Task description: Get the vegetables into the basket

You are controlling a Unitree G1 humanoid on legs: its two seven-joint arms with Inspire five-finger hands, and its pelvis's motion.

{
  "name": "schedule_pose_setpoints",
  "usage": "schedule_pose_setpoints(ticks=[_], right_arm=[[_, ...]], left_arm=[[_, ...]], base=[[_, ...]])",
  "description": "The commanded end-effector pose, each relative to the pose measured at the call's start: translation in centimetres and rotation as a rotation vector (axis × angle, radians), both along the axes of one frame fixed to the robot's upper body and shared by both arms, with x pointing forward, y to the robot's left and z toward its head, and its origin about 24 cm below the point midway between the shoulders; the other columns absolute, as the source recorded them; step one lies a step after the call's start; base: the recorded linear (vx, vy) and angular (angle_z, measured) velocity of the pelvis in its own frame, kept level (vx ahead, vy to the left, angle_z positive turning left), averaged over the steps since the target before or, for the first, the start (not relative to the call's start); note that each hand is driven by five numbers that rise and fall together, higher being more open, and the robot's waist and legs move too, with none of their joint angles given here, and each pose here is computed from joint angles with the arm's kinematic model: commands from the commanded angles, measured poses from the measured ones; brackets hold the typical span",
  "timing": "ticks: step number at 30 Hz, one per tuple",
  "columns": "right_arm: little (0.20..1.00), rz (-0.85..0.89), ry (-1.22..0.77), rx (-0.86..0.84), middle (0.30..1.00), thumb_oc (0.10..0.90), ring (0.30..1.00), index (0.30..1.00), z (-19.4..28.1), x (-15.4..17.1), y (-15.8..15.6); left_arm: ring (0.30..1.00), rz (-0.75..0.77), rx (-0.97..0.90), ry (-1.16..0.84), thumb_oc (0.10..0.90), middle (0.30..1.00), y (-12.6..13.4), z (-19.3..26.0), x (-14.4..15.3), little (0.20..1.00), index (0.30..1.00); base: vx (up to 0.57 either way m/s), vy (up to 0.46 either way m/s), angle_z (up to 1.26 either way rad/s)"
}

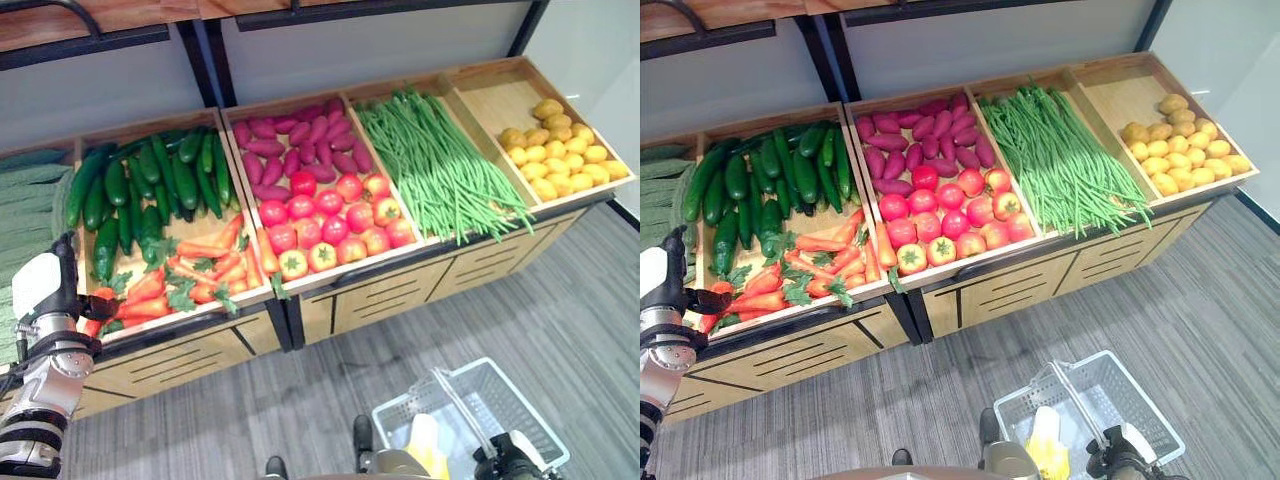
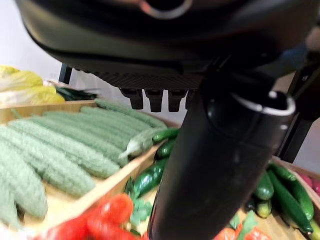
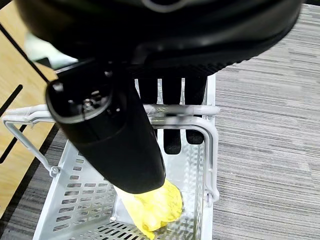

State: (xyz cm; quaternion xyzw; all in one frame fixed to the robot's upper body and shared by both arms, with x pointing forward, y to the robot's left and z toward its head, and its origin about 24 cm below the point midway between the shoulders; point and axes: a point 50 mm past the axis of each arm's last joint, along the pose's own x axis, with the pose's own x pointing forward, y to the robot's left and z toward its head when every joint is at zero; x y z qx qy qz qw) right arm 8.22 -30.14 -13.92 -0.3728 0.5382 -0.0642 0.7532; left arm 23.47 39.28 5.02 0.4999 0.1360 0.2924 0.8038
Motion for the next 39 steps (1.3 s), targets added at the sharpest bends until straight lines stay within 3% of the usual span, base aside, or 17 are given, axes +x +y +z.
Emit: schedule_pose_setpoints(ticks=[1,9,25,35,36,37,38,39], right_arm=[[0.3,0.013,0.002,-0.107,0.3,0.4,0.3,0.3,1.2,0.5,-2.4],[0.3,0.021,0.003,-0.12,0.3,0.4,0.3,0.3,1.3,0.7,-2.6],[0.3,0.045,-0.018,-0.145,0.3,0.4,0.3,0.3,1.9,2.3,-3.0],[0.3,0.073,-0.045,-0.171,0.3,0.4,0.3,0.3,2.8,3.9,-3.6],[0.3,0.081,-0.049,-0.179,0.3,0.4,0.3,0.3,3.0,4.2,-3.8],[0.3,0.088,-0.058,-0.175,0.3,0.4,0.3,0.3,3.2,4.7,-3.8],[0.3,0.096,-0.065,-0.173,0.3,0.4,0.3,0.3,3.2,5.0,-3.8],[0.3,0.101,-0.068,-0.166,0.3,0.4,0.3,0.3,3.2,5.1,-3.6]], left_arm=[[1.0,0.082,0.065,-0.2,0.9,1.0,2.3,5.2,1.1,1.0,1.0],[1.0,0.096,0.049,-0.154,0.9,1.0,2.6,4.5,0.9,1.0,1.0],[1.0,-0.013,0.124,-0.154,0.9,1.0,1.0,6.9,3.6,1.0,1.0],[1.0,-0.149,0.378,0.105,0.9,1.0,0.2,8.7,5.5,1.0,1.0],[0.915,-0.188,0.447,0.182,0.839,0.915,0.0,9.2,5.8,0.915,0.915],[0.893,-0.255,0.531,0.24,0.824,0.893,-0.7,10.4,6.6,0.893,0.893],[0.802,-0.298,0.58,0.264,0.759,0.802,-1.3,10.9,6.8,0.802,0.802],[0.607,-0.324,0.609,0.27,0.62,0.607,-1.6,11.3,7.0,0.607,0.607]], base=[[0.03,0.025,-0.08],[0.01,0.009,-0.02],[-0.01,0.014,0.01],[-0.03,0.042,0.06],[-0.03,0.027,0.01],[-0.04,0.036,0.01],[-0.03,0.022,0.08],[-0.02,0.02,0.11]])
